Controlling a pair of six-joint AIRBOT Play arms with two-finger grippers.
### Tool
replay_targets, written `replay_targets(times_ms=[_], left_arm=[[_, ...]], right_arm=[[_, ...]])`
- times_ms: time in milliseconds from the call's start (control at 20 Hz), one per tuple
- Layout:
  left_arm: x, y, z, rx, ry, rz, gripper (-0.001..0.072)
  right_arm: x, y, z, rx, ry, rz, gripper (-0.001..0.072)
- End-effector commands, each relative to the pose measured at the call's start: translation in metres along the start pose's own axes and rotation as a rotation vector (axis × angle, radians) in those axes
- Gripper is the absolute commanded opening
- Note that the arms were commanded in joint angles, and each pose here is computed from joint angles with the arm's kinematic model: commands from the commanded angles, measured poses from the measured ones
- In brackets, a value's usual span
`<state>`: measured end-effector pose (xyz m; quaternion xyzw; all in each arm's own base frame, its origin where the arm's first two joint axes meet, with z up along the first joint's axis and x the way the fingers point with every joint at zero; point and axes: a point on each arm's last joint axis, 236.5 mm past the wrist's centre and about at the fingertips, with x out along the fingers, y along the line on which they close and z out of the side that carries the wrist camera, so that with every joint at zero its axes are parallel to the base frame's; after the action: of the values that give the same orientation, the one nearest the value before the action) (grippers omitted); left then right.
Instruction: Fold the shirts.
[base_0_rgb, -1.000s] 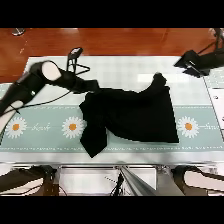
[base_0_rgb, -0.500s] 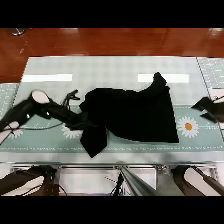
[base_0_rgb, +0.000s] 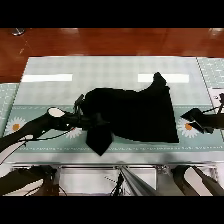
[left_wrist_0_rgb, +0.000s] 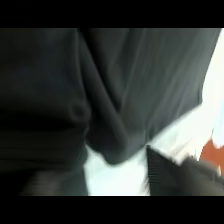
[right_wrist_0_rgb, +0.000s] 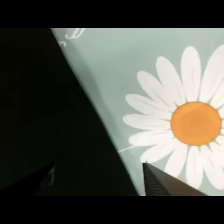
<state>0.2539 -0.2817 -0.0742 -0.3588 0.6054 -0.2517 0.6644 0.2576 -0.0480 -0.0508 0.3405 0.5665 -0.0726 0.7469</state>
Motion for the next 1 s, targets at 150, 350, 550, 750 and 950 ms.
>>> replay_targets(times_ms=[150,350,550,750,950], left_arm=[[0.004,-0.024,0.015,0.098,-0.044,-0.04,0.0024],[0.004,-0.025,0.015,0.114,-0.044,-0.042,0.0025],[0.004,-0.025,0.016,0.114,-0.045,-0.042,0.0024],[0.004,-0.026,0.015,0.113,-0.043,-0.043,0.0025],[-0.001,-0.026,0.017,0.122,-0.038,-0.056,0.0025]], right_arm=[[0.003,-0.039,-0.032,-0.015,0.147,-0.148,0.0622],[0.02,-0.021,-0.053,0.03,0.285,-0.038,0.0622],[0.039,-0.009,-0.068,-0.024,0.378,-0.011,0.0622],[0.062,0.021,-0.064,-0.045,0.367,0.052,0.0621],[0.065,0.056,-0.054,-0.18,0.356,0.12,0.0022]])
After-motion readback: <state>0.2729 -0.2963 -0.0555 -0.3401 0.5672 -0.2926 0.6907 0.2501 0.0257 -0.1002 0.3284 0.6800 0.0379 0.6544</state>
